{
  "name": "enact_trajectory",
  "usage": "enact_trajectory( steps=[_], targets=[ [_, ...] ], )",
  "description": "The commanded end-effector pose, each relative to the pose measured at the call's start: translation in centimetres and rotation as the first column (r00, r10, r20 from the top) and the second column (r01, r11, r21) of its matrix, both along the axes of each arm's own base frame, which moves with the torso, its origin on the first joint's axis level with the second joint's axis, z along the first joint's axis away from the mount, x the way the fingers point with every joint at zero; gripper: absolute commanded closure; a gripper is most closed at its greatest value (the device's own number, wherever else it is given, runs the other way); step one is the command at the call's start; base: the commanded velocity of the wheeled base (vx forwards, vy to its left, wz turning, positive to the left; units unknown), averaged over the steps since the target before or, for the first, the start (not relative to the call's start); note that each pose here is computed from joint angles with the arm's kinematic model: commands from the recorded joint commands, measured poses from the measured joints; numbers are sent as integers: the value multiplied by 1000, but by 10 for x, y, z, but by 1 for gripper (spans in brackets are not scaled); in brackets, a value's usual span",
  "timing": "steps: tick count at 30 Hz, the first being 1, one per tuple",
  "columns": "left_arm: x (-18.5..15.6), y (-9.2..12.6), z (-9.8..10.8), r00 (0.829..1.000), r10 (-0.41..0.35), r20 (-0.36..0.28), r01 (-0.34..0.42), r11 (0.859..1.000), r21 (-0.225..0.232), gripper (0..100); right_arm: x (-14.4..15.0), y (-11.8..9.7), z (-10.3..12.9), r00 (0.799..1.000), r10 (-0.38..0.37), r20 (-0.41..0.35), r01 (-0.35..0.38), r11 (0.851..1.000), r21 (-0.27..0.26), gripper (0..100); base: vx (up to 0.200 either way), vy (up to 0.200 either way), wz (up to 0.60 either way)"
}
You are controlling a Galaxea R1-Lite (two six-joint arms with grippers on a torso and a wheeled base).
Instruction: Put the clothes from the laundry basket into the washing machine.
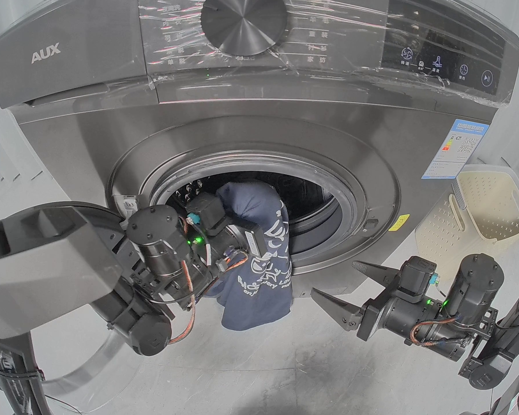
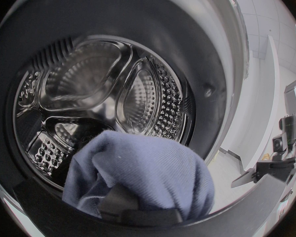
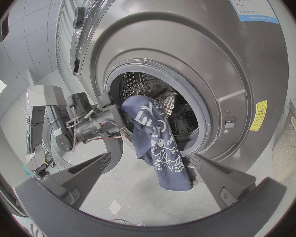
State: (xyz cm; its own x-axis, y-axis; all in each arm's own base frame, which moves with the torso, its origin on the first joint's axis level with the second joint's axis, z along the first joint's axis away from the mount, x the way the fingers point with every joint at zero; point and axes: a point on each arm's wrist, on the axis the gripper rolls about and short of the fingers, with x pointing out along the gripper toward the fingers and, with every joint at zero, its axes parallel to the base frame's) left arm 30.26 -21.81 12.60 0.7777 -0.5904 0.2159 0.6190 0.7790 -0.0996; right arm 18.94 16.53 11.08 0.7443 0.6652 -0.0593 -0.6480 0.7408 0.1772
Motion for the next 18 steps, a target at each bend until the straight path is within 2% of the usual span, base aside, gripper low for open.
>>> enact_trajectory(
  steps=[1, 10, 13, 18],
  targets=[
    [27, -17, -34, 999, 21, -35, -21, 1000, 22, 100, -2, 1, 0, 1000, 8, -2, -8, 1000, -1, 0, 0, 0, 0],
    [83, -18, -39, 994, 108, -10, -108, 994, 1, 100, -2, 1, -1, 1000, 13, -4, -13, 1000, -3, 0, 0, 0, 0],
    [108, -25, -41, 988, 155, -5, -155, 988, -11, 100, -2, 1, -1, 1000, 13, -4, -13, 1000, -3, 0, 0, 0, 0],
    [137, -42, -35, 983, 184, 7, -184, 982, -33, 100, -2, 1, -1, 1000, 13, -5, -13, 1000, -4, 0, 0, 0, 0]
  ],
)
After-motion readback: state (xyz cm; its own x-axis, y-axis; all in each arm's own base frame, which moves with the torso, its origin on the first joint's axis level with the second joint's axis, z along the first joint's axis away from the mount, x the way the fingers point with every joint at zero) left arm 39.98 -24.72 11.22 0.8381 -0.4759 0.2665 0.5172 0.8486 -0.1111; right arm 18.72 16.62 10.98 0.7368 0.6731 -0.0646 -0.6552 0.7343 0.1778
